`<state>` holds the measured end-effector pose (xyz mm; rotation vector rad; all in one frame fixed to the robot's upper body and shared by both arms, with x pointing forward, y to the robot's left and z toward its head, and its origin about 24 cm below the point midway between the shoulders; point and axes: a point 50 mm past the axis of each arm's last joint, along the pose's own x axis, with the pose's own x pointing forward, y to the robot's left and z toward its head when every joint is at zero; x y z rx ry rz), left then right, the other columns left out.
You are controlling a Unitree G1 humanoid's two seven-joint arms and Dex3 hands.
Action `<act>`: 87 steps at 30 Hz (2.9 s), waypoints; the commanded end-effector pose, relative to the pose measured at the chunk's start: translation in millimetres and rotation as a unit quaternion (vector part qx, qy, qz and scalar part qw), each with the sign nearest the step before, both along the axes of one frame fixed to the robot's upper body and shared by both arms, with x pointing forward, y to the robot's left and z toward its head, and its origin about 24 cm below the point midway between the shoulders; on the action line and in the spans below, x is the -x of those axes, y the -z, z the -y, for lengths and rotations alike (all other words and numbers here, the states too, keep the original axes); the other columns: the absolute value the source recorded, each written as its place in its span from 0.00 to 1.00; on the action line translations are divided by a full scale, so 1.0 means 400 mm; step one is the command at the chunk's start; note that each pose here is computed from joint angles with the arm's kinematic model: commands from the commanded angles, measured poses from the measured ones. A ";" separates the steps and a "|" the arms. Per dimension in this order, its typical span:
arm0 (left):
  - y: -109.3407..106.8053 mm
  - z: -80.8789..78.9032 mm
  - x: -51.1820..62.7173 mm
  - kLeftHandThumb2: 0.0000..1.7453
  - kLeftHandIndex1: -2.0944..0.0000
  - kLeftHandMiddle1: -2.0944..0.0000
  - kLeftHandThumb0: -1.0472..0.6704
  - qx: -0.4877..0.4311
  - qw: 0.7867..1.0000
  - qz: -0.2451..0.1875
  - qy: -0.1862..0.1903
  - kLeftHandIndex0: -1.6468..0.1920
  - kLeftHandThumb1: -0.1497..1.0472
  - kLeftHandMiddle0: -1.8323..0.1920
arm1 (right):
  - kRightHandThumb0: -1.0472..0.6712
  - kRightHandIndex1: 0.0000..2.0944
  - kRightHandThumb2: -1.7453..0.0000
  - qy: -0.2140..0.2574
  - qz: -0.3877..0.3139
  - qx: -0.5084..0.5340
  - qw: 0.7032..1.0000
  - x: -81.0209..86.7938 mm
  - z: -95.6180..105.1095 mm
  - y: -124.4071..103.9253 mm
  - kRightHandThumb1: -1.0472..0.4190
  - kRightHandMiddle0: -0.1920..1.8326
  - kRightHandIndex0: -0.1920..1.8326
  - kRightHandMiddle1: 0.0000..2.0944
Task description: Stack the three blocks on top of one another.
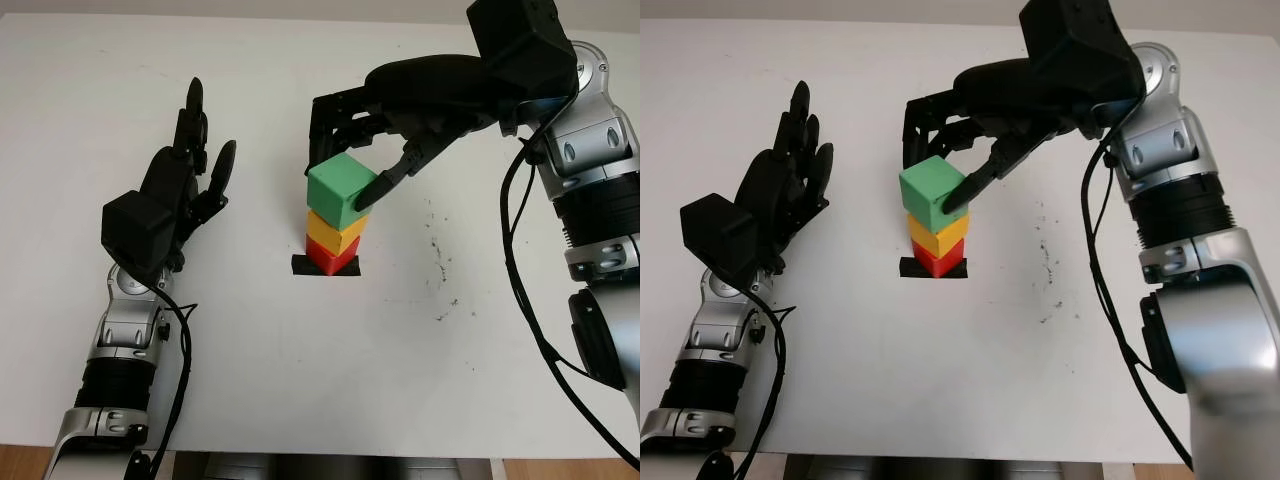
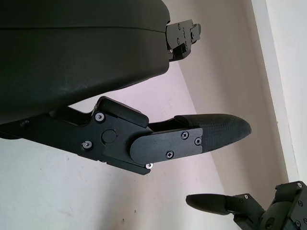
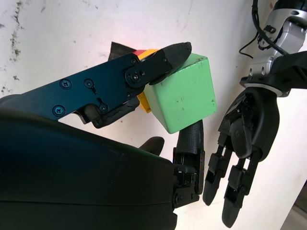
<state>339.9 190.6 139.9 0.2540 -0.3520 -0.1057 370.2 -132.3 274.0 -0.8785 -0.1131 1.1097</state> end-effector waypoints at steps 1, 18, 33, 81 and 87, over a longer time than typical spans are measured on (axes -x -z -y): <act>-0.002 -0.007 0.007 0.34 0.98 0.97 0.11 -0.006 1.000 0.007 -0.004 1.00 1.00 0.98 | 0.32 0.36 0.97 -0.006 0.009 -0.002 1.000 0.003 -0.003 0.002 0.04 0.28 0.15 0.79; 0.000 -0.007 0.006 0.34 0.97 0.97 0.11 -0.001 1.000 0.004 -0.004 1.00 1.00 0.98 | 0.32 0.41 0.97 -0.009 0.028 0.004 1.000 0.004 0.003 0.015 0.05 0.28 0.14 0.79; 0.003 -0.010 0.010 0.33 0.97 0.97 0.11 0.003 1.000 0.002 -0.001 1.00 1.00 0.99 | 0.32 0.44 0.97 0.001 0.032 0.028 0.999 0.004 0.005 0.017 0.05 0.28 0.12 0.79; 0.010 -0.057 0.011 0.33 0.99 0.98 0.12 0.037 0.999 0.002 -0.013 1.00 1.00 1.00 | 0.08 0.00 0.57 0.275 0.022 -0.394 0.877 0.097 0.142 0.145 0.00 0.00 0.00 0.00; 0.016 -0.060 0.011 0.33 1.00 0.98 0.12 0.040 0.999 -0.003 -0.011 1.00 1.00 1.00 | 0.08 0.00 0.54 0.332 0.020 -0.411 0.849 0.105 0.153 0.204 0.00 0.00 0.00 0.00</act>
